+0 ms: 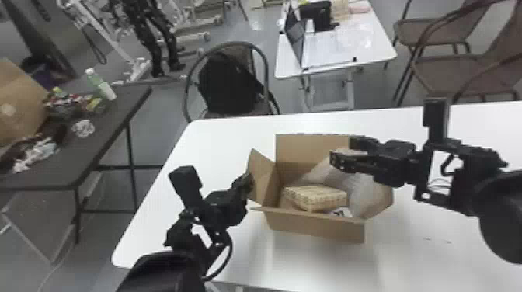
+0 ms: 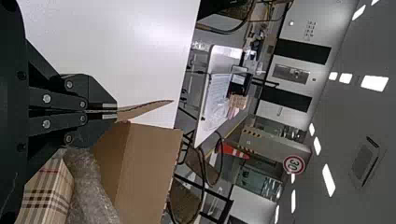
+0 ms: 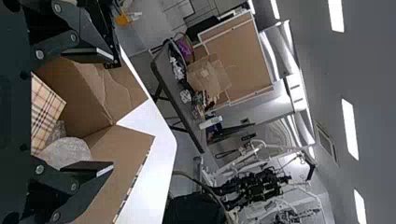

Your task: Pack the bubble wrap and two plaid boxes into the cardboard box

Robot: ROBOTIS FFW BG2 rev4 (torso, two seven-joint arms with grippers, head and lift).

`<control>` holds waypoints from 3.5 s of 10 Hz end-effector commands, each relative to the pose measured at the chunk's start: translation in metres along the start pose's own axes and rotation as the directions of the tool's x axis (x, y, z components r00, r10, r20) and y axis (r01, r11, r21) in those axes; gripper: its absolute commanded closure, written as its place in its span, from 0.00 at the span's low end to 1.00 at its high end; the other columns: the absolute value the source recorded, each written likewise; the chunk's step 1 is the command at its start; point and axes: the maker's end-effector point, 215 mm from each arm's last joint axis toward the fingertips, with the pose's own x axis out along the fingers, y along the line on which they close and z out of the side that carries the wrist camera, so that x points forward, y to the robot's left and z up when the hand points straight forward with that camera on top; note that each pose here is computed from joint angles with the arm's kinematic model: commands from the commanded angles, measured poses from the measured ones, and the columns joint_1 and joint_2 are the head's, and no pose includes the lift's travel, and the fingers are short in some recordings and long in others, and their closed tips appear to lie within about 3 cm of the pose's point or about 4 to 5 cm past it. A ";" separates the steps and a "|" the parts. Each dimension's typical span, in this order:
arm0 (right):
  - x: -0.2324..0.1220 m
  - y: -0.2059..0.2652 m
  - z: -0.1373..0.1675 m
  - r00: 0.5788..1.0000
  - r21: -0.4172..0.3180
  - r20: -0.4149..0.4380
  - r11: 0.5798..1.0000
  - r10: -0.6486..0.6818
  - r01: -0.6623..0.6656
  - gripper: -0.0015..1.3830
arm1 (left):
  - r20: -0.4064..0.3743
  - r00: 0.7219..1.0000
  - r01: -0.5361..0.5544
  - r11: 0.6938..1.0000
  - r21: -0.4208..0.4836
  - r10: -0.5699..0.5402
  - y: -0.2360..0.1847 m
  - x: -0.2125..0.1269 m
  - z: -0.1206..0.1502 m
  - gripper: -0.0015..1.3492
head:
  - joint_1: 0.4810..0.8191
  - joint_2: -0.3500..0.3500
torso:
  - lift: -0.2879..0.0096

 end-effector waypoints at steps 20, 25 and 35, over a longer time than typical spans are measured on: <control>-0.459 -0.083 -0.084 0.126 -0.044 0.281 0.119 -0.951 0.992 0.12 | 0.009 1.000 -0.019 1.000 -0.016 0.019 0.013 -0.014 -0.004 0.88 | 0.63 0.41 | 0.67; -0.494 -0.148 -0.111 0.139 -0.005 0.217 0.141 -0.966 0.990 0.12 | 0.007 1.000 -0.015 1.000 -0.016 0.015 0.012 -0.014 -0.005 0.88 | 0.63 0.31 | 0.67; -0.490 -0.203 -0.106 0.228 -0.049 0.169 0.223 -0.959 0.974 0.13 | 0.009 1.000 -0.012 1.000 -0.014 0.012 0.013 -0.014 -0.004 0.88 | 0.63 0.28 | 0.67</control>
